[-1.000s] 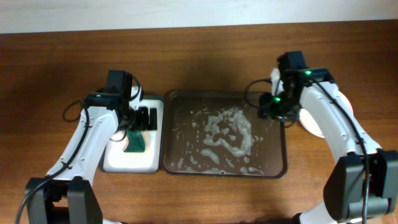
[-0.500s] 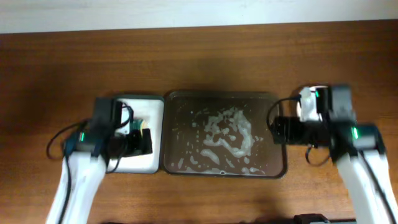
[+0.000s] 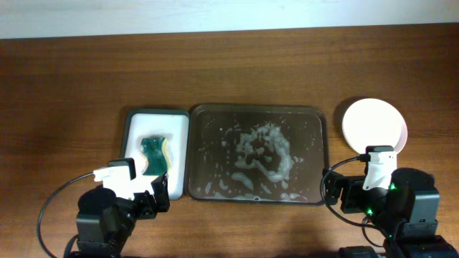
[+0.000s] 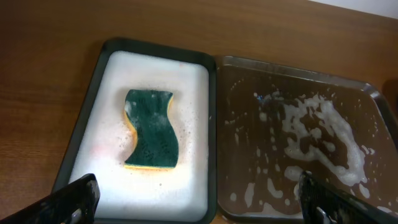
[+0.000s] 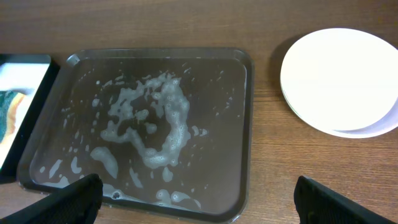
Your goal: Clean dirty plates on tray and stack at the side
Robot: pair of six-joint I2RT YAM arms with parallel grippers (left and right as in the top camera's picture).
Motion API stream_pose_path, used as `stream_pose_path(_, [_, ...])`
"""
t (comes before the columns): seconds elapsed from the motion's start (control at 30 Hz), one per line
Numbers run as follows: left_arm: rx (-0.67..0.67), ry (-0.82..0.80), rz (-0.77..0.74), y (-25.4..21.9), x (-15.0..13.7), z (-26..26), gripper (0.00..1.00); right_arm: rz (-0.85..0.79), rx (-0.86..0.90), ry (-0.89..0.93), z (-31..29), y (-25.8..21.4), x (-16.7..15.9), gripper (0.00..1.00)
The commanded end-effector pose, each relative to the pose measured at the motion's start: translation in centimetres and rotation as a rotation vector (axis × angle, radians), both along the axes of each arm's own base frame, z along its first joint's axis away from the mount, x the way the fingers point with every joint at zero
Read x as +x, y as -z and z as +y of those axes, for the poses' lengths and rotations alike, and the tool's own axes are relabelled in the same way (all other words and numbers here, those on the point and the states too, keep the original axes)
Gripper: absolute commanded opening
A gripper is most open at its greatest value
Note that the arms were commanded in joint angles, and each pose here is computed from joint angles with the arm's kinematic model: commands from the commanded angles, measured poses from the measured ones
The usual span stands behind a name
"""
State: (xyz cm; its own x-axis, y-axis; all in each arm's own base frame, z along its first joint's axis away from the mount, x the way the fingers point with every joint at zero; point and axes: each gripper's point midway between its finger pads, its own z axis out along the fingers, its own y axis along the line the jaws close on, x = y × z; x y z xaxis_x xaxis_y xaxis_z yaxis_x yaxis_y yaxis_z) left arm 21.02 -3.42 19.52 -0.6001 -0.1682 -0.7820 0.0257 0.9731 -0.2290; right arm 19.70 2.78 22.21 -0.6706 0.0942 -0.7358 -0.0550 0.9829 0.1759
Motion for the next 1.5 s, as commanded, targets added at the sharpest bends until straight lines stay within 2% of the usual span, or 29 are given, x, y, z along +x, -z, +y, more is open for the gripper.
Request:
stream_pose_path(0.0, [-0.007,-0.001,0.003,0.3,0.0,-0.1,1.00,0.015,-0.017,0.006,-0.3,0.6,0.1,0.99])
stream_pose_path(0.27, [-0.007,-0.001,0.003,0.3,0.0,-0.1,0.99,0.017,-0.018,0.007,-0.3,0.6,0.1,0.99])
stream_pose_path(0.4, [-0.007,-0.001,0.003,0.3,0.0,-0.1,1.00,0.014,-0.080,0.058,-1.7,0.8,-0.6,0.99])
stream_pose_path(0.57, [-0.007,-0.001,0.003,0.3,0.0,-0.1,0.99,-0.201,-0.075,0.068,-1.7,-2.2,-0.7,0.99])
stream_pose_path(0.7, [-0.007,-0.001,0.003,0.3,0.0,-0.1,0.99,-0.409,-0.059,0.064,-1.5,-2.3,-0.6,0.99])
stream_pose_path(1.13, [-0.007,-0.001,0.003,0.3,0.0,-0.1,0.99,-0.920,-0.024,0.048,-0.7,-1.4,4.0,0.99])
stream_pose_path(1.27, [-0.007,-0.001,0.003,0.3,0.0,-0.1,0.99,-0.879,-0.060,0.027,-0.5,1.1,4.6,0.99])
stream_pose_path(1.4, [-0.007,-0.001,0.003,0.3,0.0,-0.1,0.99,-0.669,-0.138,-0.035,-0.2,6.5,4.7,0.99])
stream_pose_path(1.47, [-0.007,-0.001,0.003,0.3,0.0,-0.1,0.99,-0.674,-0.138,-0.034,-0.2,6.4,4.7,0.99])
